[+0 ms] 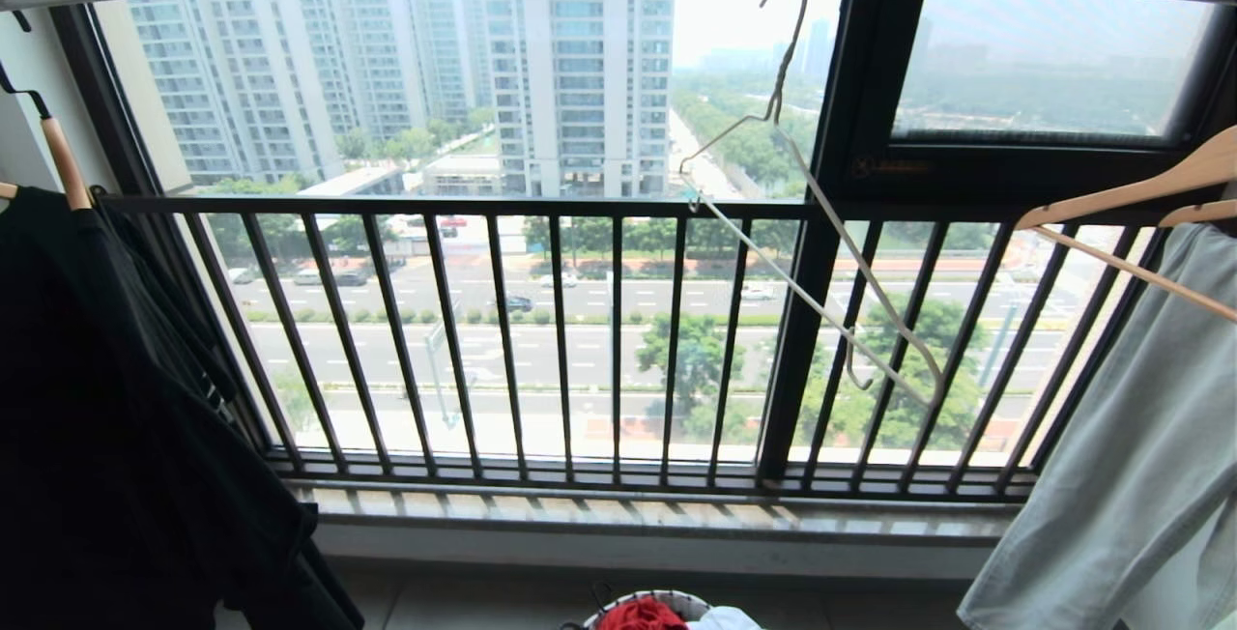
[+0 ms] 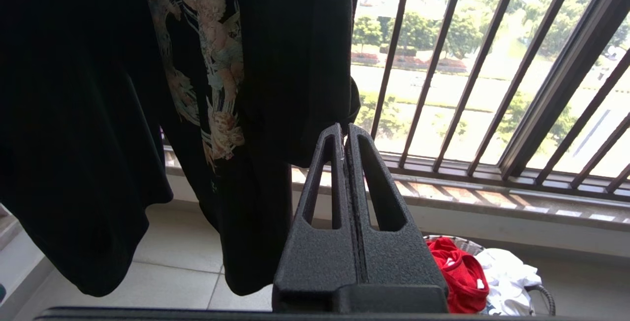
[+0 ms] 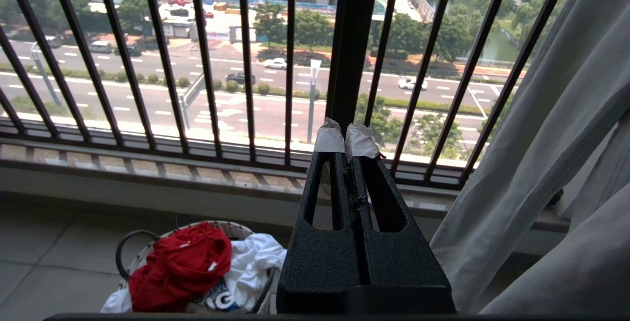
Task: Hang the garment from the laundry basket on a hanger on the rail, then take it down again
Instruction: Pick up the clothes rack on the clothesline
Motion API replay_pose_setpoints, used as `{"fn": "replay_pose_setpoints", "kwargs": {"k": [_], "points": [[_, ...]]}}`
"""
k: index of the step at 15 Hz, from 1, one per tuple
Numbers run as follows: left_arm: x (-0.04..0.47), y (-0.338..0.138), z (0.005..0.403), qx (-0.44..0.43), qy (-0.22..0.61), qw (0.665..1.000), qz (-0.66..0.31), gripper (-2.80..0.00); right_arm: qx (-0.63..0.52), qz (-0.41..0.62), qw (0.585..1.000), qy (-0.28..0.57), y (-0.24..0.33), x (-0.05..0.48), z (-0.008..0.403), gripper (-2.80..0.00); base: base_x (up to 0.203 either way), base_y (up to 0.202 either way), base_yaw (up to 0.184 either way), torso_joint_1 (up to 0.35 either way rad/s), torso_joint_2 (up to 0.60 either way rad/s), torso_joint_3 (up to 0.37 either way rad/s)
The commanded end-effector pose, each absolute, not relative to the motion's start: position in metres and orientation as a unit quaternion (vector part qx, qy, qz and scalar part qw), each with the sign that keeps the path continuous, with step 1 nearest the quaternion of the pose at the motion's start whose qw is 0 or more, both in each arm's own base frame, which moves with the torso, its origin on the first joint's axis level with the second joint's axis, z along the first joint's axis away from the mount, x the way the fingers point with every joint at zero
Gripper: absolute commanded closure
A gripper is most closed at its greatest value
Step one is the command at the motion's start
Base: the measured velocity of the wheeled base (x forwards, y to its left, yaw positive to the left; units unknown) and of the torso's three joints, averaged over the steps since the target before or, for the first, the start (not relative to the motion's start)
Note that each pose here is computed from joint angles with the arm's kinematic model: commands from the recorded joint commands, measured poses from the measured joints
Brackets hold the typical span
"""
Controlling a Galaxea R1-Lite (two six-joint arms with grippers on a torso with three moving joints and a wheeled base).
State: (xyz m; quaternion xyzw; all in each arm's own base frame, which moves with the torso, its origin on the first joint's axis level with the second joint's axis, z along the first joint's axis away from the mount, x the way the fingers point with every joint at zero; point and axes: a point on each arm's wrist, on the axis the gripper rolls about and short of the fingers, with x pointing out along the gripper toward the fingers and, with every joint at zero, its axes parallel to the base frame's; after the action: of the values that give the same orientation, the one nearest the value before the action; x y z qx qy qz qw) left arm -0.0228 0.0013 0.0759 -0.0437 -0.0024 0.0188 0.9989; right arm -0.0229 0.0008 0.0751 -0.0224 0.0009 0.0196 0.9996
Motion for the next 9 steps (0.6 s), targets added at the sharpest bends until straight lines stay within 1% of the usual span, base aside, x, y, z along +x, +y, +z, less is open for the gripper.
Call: {"fn": "replay_pose_setpoints", "kwargs": {"k": [1, 6, 9], "points": [[-0.023, 0.001, 0.076, -0.044, -0.002, 0.999, 0.019, 0.0, -0.023, 0.02, 1.0, 0.003, 0.001, -0.023, 0.075, 0.0, 0.0, 0.0, 0.0, 0.0, 0.0, 0.0], [-0.023, 0.001, 0.076, -0.044, -0.002, 0.999, 0.019, 0.0, -0.025, 0.019, 1.0, 0.002, 0.001, -0.023, 0.076, 0.0, 0.0, 0.0, 0.0, 0.0, 0.0, 0.0], [-0.023, 0.001, 0.076, -0.044, -0.002, 0.999, 0.019, 0.0, -0.027, 0.022, 0.999, -0.004, 0.001, -0.029, 0.099, 0.0, 0.0, 0.0, 0.0, 0.0, 0.0, 0.0]]}}
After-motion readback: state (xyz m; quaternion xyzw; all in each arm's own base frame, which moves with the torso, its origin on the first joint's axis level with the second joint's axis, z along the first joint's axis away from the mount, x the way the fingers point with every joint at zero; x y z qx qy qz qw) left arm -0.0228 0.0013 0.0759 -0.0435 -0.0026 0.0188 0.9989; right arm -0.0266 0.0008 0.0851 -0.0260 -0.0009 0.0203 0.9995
